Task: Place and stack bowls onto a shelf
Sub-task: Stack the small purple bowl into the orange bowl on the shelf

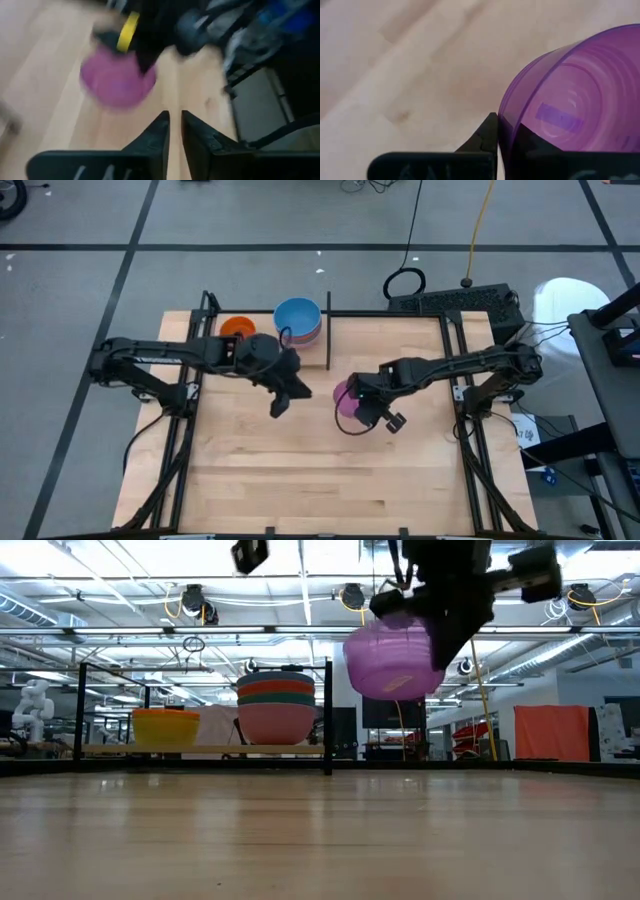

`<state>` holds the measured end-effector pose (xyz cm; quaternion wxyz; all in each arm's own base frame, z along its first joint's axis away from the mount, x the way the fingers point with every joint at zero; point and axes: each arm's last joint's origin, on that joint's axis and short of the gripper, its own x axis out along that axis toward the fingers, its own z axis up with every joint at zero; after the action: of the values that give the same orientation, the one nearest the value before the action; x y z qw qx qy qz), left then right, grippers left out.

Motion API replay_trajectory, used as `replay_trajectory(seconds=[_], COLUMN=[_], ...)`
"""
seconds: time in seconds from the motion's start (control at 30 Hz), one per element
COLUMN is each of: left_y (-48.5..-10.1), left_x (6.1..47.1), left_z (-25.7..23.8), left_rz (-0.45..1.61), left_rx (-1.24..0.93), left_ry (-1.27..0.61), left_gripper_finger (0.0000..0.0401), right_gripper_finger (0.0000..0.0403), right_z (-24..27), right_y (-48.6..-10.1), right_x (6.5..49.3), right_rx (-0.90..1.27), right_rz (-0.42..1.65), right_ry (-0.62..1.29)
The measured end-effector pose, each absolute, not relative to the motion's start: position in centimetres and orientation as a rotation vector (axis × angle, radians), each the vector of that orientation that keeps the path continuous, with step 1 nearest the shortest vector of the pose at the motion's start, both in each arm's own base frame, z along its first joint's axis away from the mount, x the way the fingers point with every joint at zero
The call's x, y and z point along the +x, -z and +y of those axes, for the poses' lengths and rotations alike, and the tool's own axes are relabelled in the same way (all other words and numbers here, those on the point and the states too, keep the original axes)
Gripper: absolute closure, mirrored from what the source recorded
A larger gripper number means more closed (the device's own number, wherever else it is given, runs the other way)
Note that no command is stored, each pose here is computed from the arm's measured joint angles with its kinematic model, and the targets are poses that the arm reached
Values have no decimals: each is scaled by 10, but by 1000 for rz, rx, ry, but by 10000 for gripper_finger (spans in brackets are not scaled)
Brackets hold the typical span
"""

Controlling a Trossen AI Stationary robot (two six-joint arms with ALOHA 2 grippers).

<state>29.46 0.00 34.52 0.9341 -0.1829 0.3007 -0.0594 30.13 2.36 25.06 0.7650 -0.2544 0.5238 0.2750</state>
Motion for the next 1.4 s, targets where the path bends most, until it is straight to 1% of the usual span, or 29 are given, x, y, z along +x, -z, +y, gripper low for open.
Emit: replay_trajectory(seconds=[0.07,0.17,0.23,0.3,0.57,0.77,0.9,1.07,1.17,1.4], left_y=[-349,-341,-339,-334,-310,-303,-303,-303,-301,-291], left_x=[302,306,313,315,332,335,334,334,337,342], left_z=[-4,-8,-11,-15,-30,-45,-53,-56,-56,-62], left_rz=[550,561,527,542,568,552,533,529,524,553], left_rx=[-305,-147,-25,59,296,445,502,511,529,492], left_ry=[178,231,274,310,425,511,548,560,544,582], left_gripper_finger=[339,327,326,325,325,325,325,325,325,325], right_gripper_finger=[403,403,403,403,403,403,403,403,403,403], right_z=[31,40,45,49,58,58,59,59,60,61], right_y=[-251,-253,-254,-257,-272,-278,-279,-280,-281,-281], right_x=[302,304,306,307,313,315,317,318,318,318], right_rx=[-538,-527,-531,-530,-507,-543,-564,-574,-555,-552], right_rz=[1102,1039,997,964,827,782,755,730,701,682], right_ry=[-645,-706,-740,-778,-879,-886,-890,-892,-936,-956])
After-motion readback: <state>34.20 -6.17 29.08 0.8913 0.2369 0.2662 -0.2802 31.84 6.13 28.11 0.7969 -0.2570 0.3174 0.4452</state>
